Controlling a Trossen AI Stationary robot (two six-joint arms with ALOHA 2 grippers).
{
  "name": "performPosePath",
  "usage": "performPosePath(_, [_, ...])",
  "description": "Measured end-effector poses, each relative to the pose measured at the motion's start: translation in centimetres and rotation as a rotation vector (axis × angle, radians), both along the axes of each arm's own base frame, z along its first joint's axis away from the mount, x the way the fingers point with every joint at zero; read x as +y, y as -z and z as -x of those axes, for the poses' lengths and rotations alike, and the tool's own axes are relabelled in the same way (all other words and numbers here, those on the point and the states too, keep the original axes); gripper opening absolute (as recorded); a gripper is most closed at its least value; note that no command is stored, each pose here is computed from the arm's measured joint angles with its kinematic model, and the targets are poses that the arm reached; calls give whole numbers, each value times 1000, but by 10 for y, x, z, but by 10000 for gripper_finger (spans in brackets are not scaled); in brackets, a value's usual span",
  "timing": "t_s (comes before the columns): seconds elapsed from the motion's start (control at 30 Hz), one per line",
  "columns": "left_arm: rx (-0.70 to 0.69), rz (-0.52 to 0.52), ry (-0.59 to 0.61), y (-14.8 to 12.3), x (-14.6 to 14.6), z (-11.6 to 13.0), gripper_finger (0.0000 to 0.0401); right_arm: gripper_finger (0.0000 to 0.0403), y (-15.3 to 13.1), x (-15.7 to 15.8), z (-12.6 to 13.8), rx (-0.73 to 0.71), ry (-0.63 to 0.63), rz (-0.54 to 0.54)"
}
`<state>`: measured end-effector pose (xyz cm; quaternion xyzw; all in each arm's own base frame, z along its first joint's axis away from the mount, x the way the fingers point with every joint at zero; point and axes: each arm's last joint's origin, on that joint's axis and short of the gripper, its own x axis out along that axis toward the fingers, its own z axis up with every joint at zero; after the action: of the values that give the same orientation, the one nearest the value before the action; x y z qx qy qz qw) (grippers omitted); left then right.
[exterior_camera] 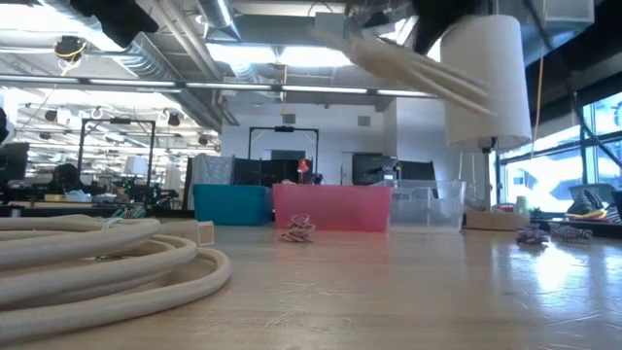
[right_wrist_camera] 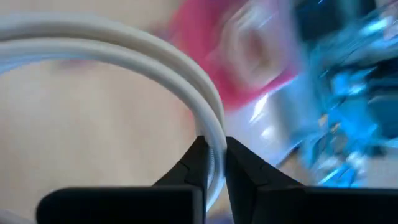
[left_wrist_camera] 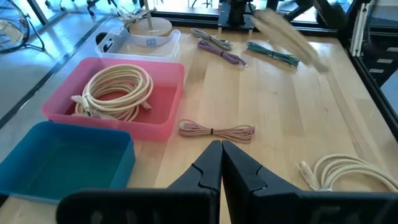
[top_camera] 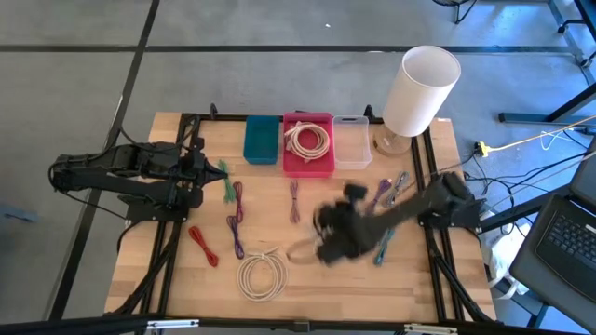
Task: Pick & Place USB Port
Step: Put the light brown HDMI cable into the pink bin
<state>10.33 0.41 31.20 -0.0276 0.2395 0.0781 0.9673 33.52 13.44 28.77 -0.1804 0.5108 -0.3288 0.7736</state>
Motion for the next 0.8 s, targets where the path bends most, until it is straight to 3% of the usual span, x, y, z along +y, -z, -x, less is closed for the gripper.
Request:
performPosePath(0.17, [-2,0,0,0,0,0,4,31,-43,-85,-26,-24,17,60])
performPosePath(0.23, [-2,0,0,0,0,0,4,31,-57,-118,-28,-6,21,28])
performPosePath(0.3, [-3,0,0,0,0,0,4,31,-62,-147,-28,6,33,-79])
performPosePath(0.43, [-3,0,0,0,0,0,4,31,-52,-194,-25,31,86,-285])
performPosePath(0.8, [-3,0,0,0,0,0,4,31,-27,-271,-41,-222,35,-319])
